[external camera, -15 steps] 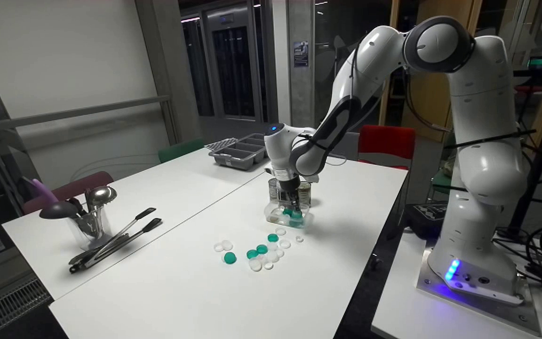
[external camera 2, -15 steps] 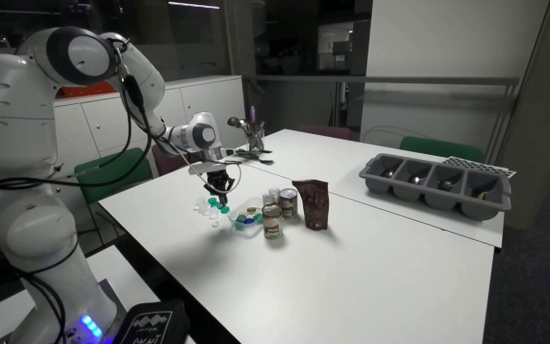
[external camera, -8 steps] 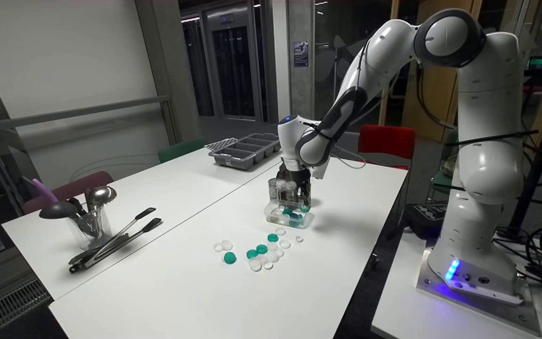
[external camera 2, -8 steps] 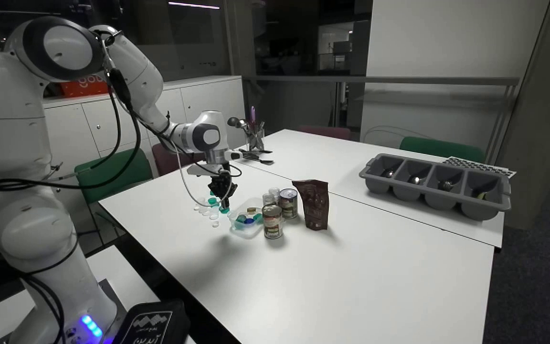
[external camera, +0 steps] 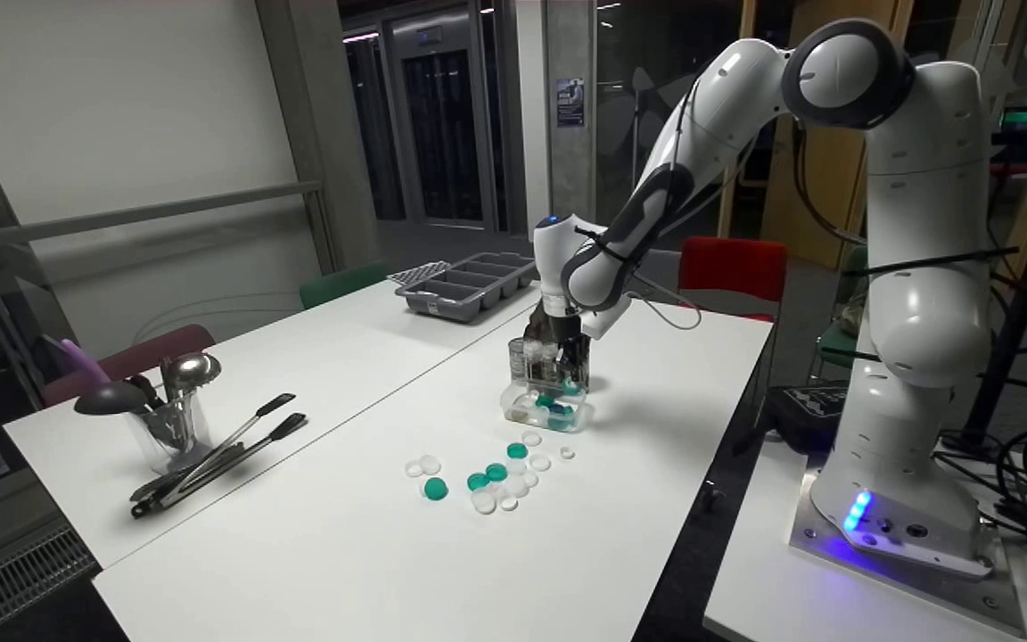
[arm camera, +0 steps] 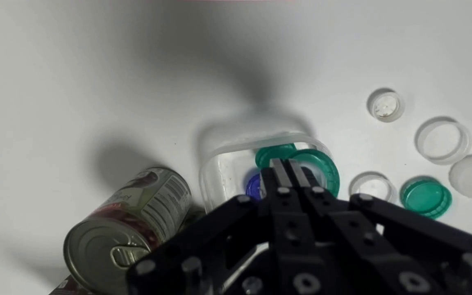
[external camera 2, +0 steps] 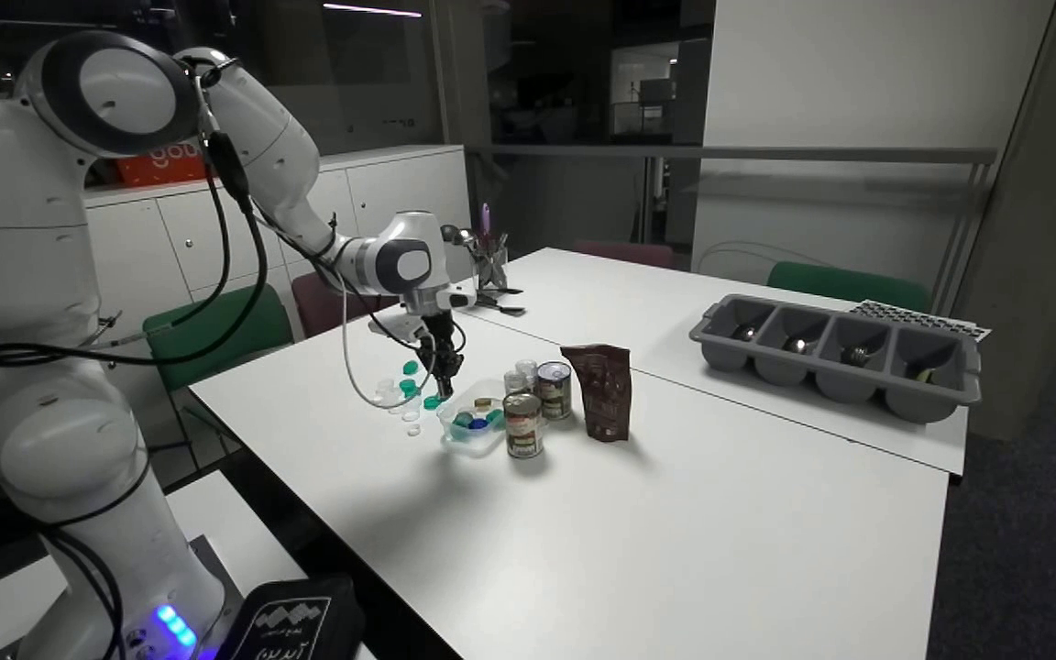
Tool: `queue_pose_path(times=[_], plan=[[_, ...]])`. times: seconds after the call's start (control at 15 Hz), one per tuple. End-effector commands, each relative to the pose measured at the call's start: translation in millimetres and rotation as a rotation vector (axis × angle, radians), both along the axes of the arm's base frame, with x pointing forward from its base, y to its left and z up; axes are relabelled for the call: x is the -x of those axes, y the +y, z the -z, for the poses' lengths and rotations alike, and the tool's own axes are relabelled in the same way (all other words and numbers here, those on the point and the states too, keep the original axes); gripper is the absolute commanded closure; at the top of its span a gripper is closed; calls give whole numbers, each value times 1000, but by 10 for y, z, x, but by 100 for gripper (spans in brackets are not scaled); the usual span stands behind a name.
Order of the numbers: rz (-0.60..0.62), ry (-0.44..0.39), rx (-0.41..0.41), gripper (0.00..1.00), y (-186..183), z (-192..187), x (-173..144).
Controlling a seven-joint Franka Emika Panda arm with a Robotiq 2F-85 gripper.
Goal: Place some white and green objects from the table in the clear container.
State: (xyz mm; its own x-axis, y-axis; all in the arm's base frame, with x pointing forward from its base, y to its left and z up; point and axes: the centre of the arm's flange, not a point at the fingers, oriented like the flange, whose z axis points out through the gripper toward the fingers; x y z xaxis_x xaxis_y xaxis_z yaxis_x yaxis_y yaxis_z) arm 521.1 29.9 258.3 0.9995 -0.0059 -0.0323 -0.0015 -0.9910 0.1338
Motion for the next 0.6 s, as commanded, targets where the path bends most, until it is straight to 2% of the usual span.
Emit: queue_pose_path(times=[0.0, 0.13, 0.4, 0.47, 0.53], plan=[[57, -32, 4, 72, -24, -24, -71], [73, -34, 6, 64, -17, -21, -85], [82, -37, 11, 34, 43, 5, -76], [65, -35, 19, 27, 89, 11, -80], [-15, -17, 32, 18, 183, 21, -111]])
